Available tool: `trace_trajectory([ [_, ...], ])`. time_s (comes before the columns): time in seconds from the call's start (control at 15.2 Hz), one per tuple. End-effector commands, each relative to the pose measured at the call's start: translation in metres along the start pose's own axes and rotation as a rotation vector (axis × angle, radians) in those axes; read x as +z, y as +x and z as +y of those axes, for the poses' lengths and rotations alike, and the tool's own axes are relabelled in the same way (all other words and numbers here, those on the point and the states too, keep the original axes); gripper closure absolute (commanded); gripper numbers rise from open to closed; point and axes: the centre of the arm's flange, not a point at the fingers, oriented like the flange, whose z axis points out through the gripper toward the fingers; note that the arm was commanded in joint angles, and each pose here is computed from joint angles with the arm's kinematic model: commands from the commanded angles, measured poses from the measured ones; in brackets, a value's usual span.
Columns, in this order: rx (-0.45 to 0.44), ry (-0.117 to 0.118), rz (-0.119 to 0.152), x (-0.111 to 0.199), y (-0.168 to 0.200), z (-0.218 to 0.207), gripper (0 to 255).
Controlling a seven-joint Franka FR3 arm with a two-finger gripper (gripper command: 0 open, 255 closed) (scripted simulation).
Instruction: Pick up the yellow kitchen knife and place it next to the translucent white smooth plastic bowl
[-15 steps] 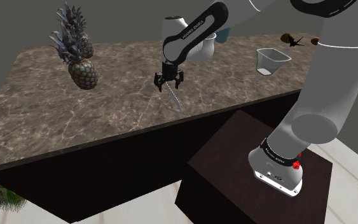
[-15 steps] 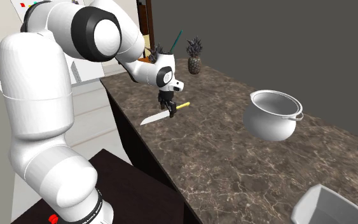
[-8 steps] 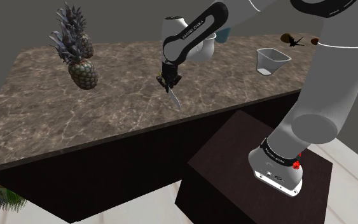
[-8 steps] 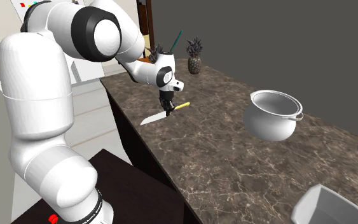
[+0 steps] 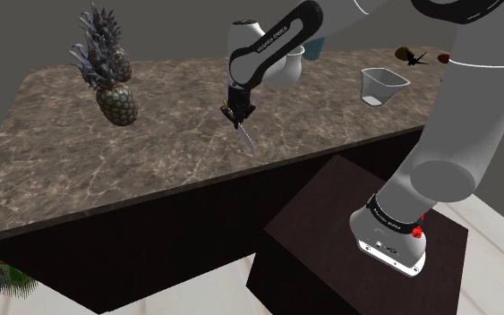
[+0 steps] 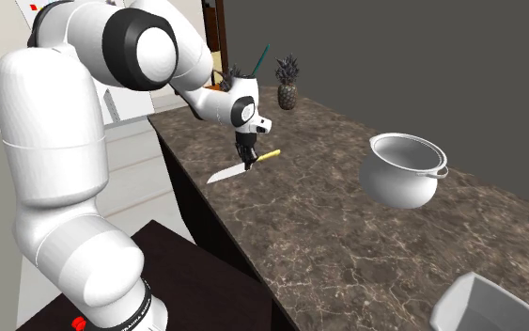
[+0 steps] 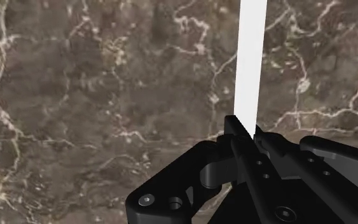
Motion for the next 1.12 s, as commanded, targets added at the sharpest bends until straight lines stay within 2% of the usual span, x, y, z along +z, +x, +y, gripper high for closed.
trace_trajectory([
  [0.0,0.000,0.000,0.000,-0.010,-0.001,0.000,255],
  [1.06,0.000,0.000,0.000,-0.094,-0.002,0.000,255],
])
